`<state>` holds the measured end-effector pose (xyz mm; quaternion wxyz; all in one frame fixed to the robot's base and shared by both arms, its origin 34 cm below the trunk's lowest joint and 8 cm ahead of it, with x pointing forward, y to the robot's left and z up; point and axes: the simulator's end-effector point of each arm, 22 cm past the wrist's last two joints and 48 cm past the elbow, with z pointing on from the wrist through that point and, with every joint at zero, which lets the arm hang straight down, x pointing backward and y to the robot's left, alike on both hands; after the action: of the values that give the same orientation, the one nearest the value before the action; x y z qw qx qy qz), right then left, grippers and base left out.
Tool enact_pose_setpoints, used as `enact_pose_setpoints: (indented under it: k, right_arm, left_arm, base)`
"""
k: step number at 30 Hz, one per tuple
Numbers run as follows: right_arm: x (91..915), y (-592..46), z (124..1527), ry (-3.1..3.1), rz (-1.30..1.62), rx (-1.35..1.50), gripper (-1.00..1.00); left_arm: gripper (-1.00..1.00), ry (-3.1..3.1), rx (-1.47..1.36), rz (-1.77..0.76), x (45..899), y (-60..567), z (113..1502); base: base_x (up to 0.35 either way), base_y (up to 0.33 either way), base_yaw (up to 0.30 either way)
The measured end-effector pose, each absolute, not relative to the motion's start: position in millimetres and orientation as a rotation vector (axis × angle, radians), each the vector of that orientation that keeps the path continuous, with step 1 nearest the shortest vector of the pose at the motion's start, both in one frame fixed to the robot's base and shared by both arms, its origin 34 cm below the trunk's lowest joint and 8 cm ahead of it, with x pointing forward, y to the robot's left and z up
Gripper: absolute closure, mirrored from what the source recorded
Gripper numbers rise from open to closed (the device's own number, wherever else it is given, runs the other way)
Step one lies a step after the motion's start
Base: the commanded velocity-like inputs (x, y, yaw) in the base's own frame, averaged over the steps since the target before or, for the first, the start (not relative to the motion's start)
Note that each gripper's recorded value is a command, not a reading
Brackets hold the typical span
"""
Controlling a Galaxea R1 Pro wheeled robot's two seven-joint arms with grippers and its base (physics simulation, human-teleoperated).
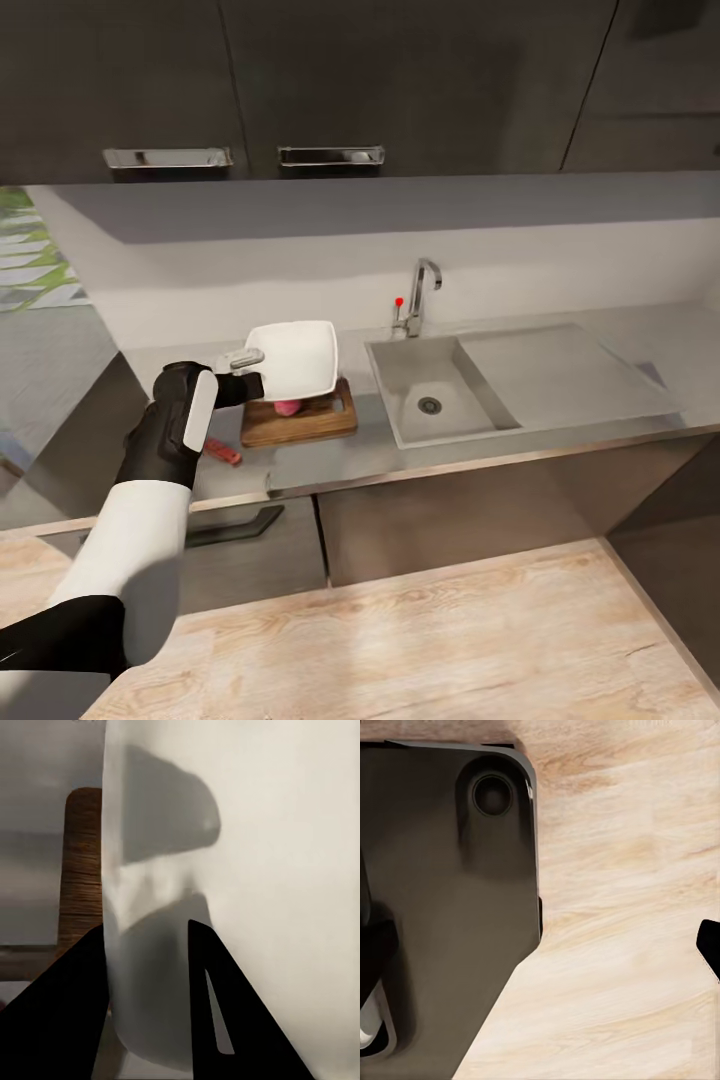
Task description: In the kitchen, take the Vidalia onion out of the sink, dice it on the chopping board with the paring knife, put the diced onion into the bowl on the countertop, then place both the paring knife and the chopping board into the sink.
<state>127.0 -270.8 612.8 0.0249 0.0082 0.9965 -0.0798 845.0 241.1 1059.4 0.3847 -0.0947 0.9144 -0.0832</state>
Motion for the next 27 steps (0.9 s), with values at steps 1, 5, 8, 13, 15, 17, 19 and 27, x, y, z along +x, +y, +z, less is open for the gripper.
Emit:
enact_pose_setpoints:
  k: [1, 5, 8, 13, 15, 17, 19, 27]
  right_arm:
    - [127.0, -270.7, 612.8, 3.082, -0.246, 0.025, -1.00]
    - [127.1, -270.6, 612.7, 3.082, -0.245, 0.025, -1.00]
    - [127.1, -270.8, 612.8, 3.082, -0.246, 0.025, -1.00]
    - [127.1, -270.7, 612.7, 3.082, -0.246, 0.025, -1.00]
    - [127.1, -270.8, 612.8, 3.082, -0.246, 0.025, -1.00]
    - [127.0, -270.7, 612.7, 3.082, -0.246, 0.025, -1.00]
    - [127.0, -270.7, 612.7, 3.082, -0.246, 0.025, -1.00]
    - [127.0, -270.6, 612.7, 3.082, -0.245, 0.025, -1.00]
  left_arm:
    - [1.00, 2.331, -0.241, -0.213, 844.9, 241.0, 1059.1]
    - [1.00, 2.331, -0.242, -0.212, 844.9, 241.1, 1058.5]
    - [1.00, 2.333, -0.242, -0.212, 844.7, 241.0, 1057.7]
    - [1.00, 2.338, -0.242, -0.212, 844.4, 240.8, 1055.9]
    - [1.00, 2.339, -0.242, -0.212, 844.2, 240.6, 1055.2]
    - [1.00, 2.346, -0.242, -0.210, 843.7, 240.6, 1052.5]
    - [1.00, 2.352, -0.243, -0.210, 843.0, 240.3, 1049.9]
    - [1.00, 2.370, -0.243, -0.211, 841.1, 239.0, 1042.4]
  base:
    - [0.000, 0.000, 0.262]
    - [0.000, 0.000, 0.269]
    - [0.000, 0.000, 0.274]
    - [0.000, 0.000, 0.275]
    - [0.000, 0.000, 0.275]
    - [0.000, 0.000, 0.261]
    - [0.000, 0.000, 0.241]
    - [0.009, 0.022, 0.075]
